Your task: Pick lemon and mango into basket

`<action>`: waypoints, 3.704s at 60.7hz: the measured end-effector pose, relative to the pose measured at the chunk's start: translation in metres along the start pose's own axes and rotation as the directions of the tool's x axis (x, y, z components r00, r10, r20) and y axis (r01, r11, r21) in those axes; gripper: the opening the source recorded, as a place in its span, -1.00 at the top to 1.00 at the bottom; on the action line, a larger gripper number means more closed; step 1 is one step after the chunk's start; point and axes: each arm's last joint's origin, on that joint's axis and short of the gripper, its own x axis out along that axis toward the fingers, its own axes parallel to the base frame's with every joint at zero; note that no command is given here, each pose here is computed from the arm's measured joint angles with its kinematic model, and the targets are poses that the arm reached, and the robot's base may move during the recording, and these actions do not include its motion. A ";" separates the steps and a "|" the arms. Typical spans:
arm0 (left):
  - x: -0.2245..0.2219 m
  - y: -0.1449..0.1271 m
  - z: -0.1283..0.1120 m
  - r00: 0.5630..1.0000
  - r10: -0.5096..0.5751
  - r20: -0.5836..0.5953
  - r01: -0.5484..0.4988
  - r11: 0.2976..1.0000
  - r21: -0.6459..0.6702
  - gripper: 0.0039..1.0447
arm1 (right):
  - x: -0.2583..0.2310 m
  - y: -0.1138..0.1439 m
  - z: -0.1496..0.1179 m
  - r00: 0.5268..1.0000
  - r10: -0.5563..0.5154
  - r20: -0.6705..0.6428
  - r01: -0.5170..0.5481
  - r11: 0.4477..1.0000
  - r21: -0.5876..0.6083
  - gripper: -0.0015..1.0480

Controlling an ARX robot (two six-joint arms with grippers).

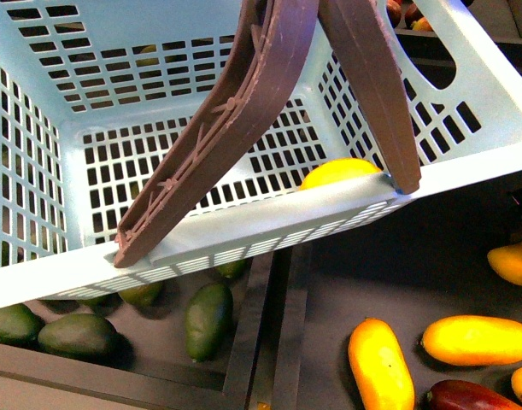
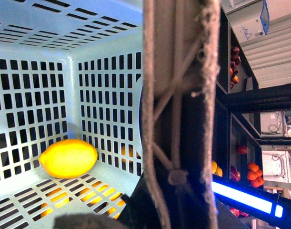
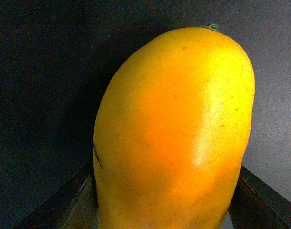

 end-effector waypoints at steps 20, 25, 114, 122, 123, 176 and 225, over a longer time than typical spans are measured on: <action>0.000 0.000 0.000 1.000 0.000 0.000 0.000 1.000 0.000 0.92 | -0.067 0.000 0.021 0.963 0.271 0.016 -0.261 0.940 -0.222 -0.18; 0.000 0.000 0.000 1.000 0.000 0.000 0.000 1.000 0.000 0.92 | -0.095 0.001 0.029 0.929 0.370 0.020 -0.346 0.887 -0.305 -0.18; 0.000 0.000 0.000 1.000 0.001 0.001 -0.001 1.000 -0.001 0.92 | -0.331 0.030 -0.121 0.551 0.807 -0.212 -0.576 0.184 -0.797 -0.74; 0.000 0.000 0.000 1.000 -0.001 -0.002 0.001 1.000 0.001 0.92 | -0.339 0.027 -0.113 0.529 0.829 -0.179 -0.595 0.212 -0.776 -0.83; 0.000 0.000 0.000 1.000 -0.003 -0.005 0.003 1.000 0.002 0.92 | -0.341 0.027 -0.111 0.526 0.833 -0.175 -0.596 0.214 -0.774 -0.82; 0.000 0.000 -0.001 1.000 0.000 -0.002 0.000 1.000 -0.003 0.92 | -0.315 -0.123 -0.062 0.331 0.909 0.251 -0.268 0.346 -0.899 0.96; 0.000 0.000 0.000 1.000 0.002 0.001 -0.002 1.000 -0.001 0.92 | -0.307 -0.165 -0.075 0.314 0.907 0.282 -0.260 0.367 -0.893 0.96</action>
